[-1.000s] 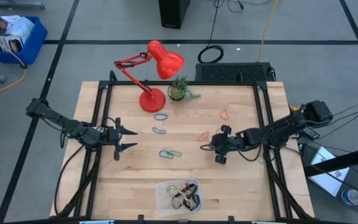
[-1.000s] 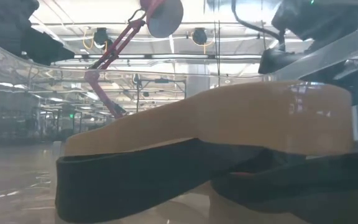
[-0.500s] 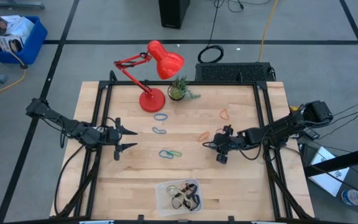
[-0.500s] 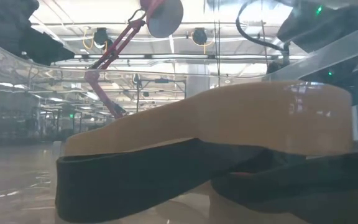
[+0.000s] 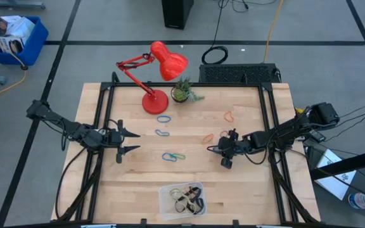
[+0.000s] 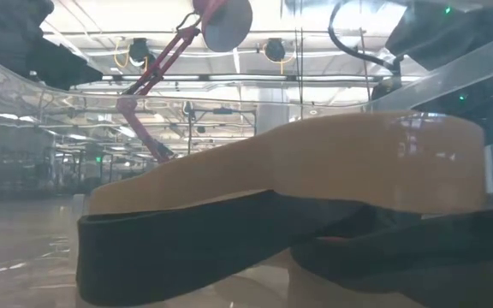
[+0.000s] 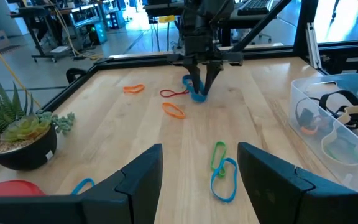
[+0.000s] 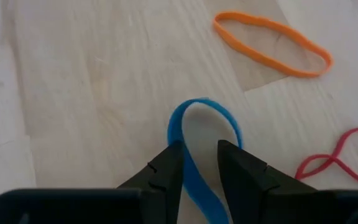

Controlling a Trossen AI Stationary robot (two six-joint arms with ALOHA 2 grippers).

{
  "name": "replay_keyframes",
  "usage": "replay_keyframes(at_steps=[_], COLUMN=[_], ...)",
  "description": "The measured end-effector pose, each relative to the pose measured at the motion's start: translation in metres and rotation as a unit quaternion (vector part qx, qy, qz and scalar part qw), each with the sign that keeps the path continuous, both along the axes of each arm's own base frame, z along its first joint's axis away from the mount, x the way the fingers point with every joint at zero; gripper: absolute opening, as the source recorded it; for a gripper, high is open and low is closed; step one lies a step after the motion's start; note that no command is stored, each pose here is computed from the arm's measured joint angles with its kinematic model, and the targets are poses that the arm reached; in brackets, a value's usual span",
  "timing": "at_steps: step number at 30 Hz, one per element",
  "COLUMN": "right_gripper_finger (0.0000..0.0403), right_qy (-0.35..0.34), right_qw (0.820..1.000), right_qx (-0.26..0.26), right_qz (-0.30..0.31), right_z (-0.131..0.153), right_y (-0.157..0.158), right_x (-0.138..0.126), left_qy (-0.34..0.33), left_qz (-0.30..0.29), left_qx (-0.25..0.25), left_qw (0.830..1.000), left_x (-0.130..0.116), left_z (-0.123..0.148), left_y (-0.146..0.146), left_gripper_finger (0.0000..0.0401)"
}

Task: Pick and place rubber bands into bin
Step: Put the blue rubber band into the transparent bin

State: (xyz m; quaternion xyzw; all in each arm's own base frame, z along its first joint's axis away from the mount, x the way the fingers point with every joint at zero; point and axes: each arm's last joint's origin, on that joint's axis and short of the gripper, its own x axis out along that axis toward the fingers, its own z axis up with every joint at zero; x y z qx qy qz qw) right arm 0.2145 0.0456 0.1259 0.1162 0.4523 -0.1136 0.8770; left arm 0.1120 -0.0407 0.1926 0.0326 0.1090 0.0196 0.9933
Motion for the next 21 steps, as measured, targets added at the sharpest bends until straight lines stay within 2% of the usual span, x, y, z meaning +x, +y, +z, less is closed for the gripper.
replay_keyframes(at_steps=[9,21], right_gripper_finger=[0.0093,0.0093], right_qy=[-0.023,-0.006], right_qw=[1.0,1.0], right_qx=[0.003,-0.012], right_qz=[0.013,0.021], right_z=[0.0026,-0.0054], right_y=[0.0061,0.0064], right_x=[0.0024,0.0043], left_qy=[0.0,0.0], left_qz=[0.0,0.0], left_qx=[0.0,0.0], left_qw=[1.0,1.0], left_x=[0.0,0.0], left_z=[0.0,-0.0001], left_y=[0.0,0.0], left_gripper_finger=[0.0214,0.0214])
